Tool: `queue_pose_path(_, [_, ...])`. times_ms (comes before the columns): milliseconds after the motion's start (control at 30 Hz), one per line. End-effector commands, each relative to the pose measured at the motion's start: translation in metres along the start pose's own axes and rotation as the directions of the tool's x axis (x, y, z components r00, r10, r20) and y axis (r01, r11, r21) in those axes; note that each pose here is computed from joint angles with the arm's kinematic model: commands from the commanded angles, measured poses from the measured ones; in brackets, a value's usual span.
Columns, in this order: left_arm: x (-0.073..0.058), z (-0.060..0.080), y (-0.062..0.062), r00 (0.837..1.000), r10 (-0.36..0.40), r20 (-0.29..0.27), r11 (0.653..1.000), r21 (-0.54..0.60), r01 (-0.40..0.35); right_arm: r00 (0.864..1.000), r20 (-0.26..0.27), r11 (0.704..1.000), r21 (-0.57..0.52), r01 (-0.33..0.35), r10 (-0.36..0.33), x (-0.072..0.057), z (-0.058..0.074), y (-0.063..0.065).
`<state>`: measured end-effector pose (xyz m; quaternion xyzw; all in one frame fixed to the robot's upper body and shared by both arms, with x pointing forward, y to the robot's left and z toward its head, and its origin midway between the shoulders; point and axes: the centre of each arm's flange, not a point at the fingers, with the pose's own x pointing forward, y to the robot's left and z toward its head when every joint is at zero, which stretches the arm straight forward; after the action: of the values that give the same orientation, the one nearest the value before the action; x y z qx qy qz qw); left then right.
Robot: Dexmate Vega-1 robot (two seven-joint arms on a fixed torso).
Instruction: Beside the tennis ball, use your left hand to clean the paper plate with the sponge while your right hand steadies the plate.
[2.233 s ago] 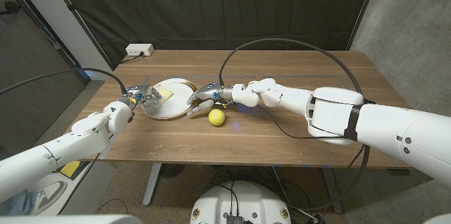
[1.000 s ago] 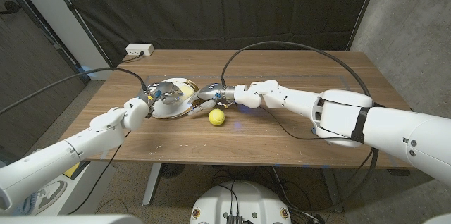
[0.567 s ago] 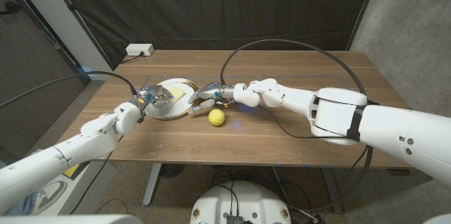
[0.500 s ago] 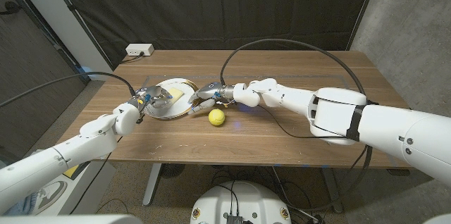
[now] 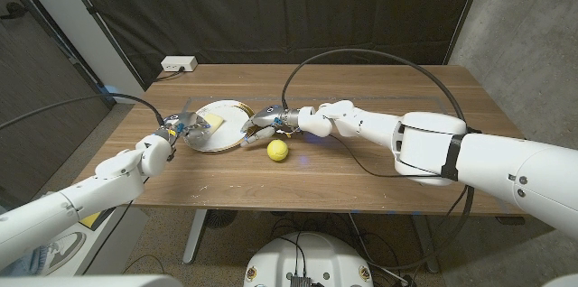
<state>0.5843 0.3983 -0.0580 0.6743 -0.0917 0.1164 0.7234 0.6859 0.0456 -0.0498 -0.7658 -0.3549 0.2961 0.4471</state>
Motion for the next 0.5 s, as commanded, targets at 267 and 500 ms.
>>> queue_pose_path(267, [0.038,0.067,0.007,0.98,0.015,0.197,1.0,0.016,-0.018,0.999,0.005,0.999,0.015,-0.046,0.046,-0.009,-0.003,0.012])
queue_pose_path(500, [0.047,0.091,0.011,0.964,0.033,0.262,0.999,0.008,-0.036,0.999,-0.001,0.999,0.009,-0.049,0.049,-0.012,-0.003,0.013])
